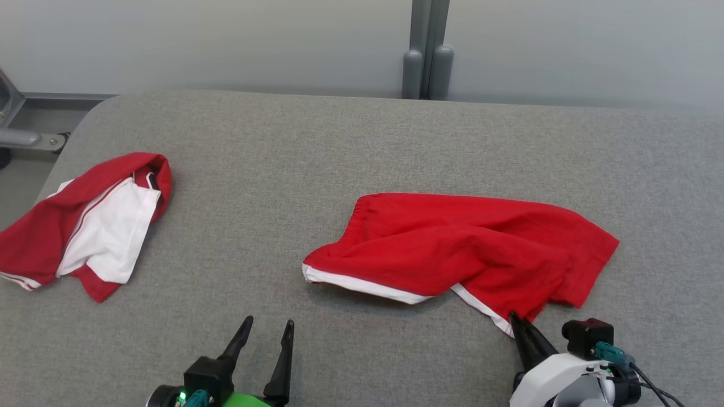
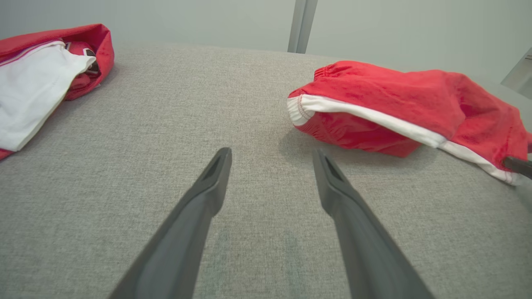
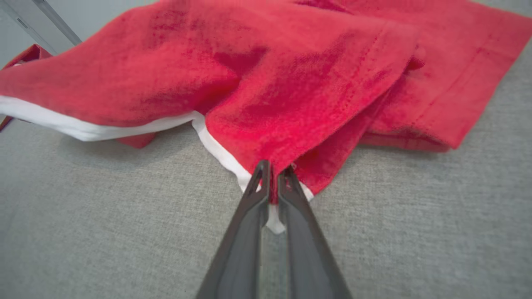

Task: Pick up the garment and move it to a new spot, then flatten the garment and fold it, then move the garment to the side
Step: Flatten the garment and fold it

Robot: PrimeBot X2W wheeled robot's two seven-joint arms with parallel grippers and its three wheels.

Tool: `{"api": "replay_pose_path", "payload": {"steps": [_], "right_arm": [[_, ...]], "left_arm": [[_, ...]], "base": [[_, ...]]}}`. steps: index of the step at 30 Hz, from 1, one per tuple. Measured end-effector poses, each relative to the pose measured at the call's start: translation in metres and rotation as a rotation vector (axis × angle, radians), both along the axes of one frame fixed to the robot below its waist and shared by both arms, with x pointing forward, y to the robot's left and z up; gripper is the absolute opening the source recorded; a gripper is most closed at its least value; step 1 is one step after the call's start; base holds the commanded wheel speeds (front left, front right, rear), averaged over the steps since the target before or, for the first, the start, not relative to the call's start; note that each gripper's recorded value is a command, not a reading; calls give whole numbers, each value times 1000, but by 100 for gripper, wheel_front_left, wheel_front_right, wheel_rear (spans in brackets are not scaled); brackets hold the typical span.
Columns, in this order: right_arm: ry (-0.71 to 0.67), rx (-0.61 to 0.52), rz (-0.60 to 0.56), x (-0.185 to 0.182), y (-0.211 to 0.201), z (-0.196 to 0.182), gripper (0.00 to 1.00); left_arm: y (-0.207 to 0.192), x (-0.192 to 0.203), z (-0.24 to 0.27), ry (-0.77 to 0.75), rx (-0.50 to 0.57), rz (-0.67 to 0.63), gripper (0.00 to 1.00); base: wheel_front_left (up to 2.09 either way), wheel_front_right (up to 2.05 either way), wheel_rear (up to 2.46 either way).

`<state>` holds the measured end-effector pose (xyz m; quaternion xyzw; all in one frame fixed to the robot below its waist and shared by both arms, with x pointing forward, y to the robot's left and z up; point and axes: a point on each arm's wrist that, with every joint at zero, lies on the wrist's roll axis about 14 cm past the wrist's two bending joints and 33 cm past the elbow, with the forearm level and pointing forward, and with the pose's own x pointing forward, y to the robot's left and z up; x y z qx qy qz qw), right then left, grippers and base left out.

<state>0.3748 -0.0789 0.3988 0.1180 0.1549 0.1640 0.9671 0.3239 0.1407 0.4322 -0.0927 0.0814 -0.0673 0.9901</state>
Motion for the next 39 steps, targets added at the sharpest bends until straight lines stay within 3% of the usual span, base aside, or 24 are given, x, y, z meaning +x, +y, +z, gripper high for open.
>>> {"api": "replay_pose_path", "payload": {"steps": [7,16,21,26,27,28,29,32,39], "right_arm": [[-178,43,-9,21,-2,54,0],[-371,-64,-59,62,-48,112,0],[-346,-152,-73,92,-65,106,0],[-201,-226,-58,109,-67,60,0],[-170,-234,-54,108,-66,50,7],[-170,-234,-54,108,-66,50,61],[-143,-235,-57,108,-67,41,100],[-93,-242,-63,108,-68,26,100],[-143,-240,-164,101,-101,42,100]], "left_arm": [[-2,2,4,-14,-2,-5,100],[-11,3,2,-5,-16,-34,100],[-12,8,5,-13,-16,-36,100],[-1,8,1,2,-13,-1,100],[1,8,0,6,-13,8,100],[1,8,0,6,-13,8,100],[4,7,-1,11,-12,17,100],[11,5,-3,18,-11,42,100],[12,11,13,-36,-24,47,100]], "base": [[0,0,0],[0,0,0],[0,0,0],[0,0,0],[0,0,0],[0,0,0],[0,0,0],[0,0,0],[0,0,0]]}}
